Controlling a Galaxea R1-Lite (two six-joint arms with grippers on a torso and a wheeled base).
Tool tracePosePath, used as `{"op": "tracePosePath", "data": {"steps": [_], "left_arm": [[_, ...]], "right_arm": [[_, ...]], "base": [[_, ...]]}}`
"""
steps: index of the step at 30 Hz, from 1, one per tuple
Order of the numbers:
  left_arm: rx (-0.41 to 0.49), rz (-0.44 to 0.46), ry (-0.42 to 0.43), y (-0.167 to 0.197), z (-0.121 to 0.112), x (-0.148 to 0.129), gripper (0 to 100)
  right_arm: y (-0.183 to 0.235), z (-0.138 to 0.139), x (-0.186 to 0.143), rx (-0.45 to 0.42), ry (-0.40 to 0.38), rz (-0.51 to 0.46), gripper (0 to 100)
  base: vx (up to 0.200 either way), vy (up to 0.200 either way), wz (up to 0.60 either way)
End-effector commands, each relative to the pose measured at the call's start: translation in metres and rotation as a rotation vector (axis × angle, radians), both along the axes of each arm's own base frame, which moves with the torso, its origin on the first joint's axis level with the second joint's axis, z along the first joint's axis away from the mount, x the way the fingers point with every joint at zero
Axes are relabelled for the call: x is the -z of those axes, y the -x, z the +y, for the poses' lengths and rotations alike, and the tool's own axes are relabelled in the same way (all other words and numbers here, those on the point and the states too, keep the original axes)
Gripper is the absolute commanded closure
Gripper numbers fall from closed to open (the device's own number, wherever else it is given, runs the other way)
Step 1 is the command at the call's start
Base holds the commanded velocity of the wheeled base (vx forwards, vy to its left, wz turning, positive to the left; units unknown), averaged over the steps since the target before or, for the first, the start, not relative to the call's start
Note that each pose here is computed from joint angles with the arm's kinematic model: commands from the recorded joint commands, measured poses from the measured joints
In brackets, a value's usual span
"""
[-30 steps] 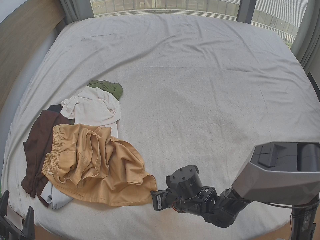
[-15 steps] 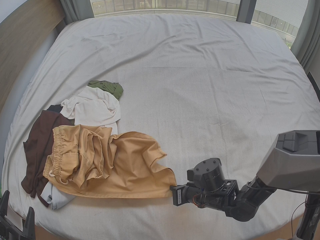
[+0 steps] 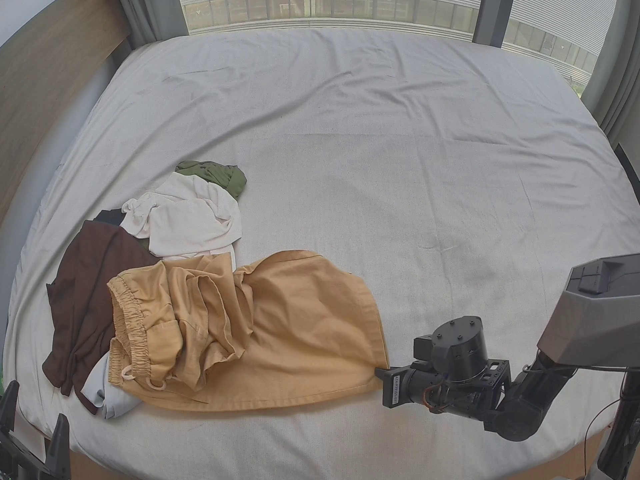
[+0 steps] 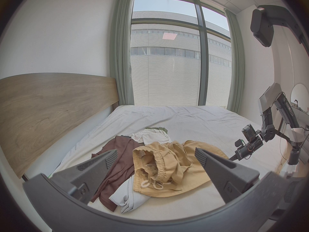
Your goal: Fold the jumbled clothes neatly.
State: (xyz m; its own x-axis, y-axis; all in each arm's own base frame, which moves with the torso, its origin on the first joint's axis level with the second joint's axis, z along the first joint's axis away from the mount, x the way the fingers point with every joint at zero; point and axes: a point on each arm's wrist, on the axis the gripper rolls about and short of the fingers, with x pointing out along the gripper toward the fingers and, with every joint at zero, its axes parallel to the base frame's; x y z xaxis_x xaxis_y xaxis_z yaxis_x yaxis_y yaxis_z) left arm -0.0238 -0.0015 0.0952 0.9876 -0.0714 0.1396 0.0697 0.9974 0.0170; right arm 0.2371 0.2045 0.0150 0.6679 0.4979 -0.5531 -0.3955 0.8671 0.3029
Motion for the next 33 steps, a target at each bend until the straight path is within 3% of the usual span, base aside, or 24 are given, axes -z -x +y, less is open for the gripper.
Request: {"op": "tracePosePath", "data": {"steps": [1, 33], "left_arm": [[0.001, 0.001, 0.0, 0.0, 0.0, 0.005, 0], [0.008, -0.006, -0.006, 0.0, 0.0, 0.005, 0]], "right_arm": [[0.002, -0.017, 0.001, 0.033, 0.013, 0.004, 100], [0.024, -0.101, 0.01, 0.199, 0.075, -0.016, 100]], "base": [[0.0, 0.0, 0.0], [0.0, 0.0, 0.0]]}}
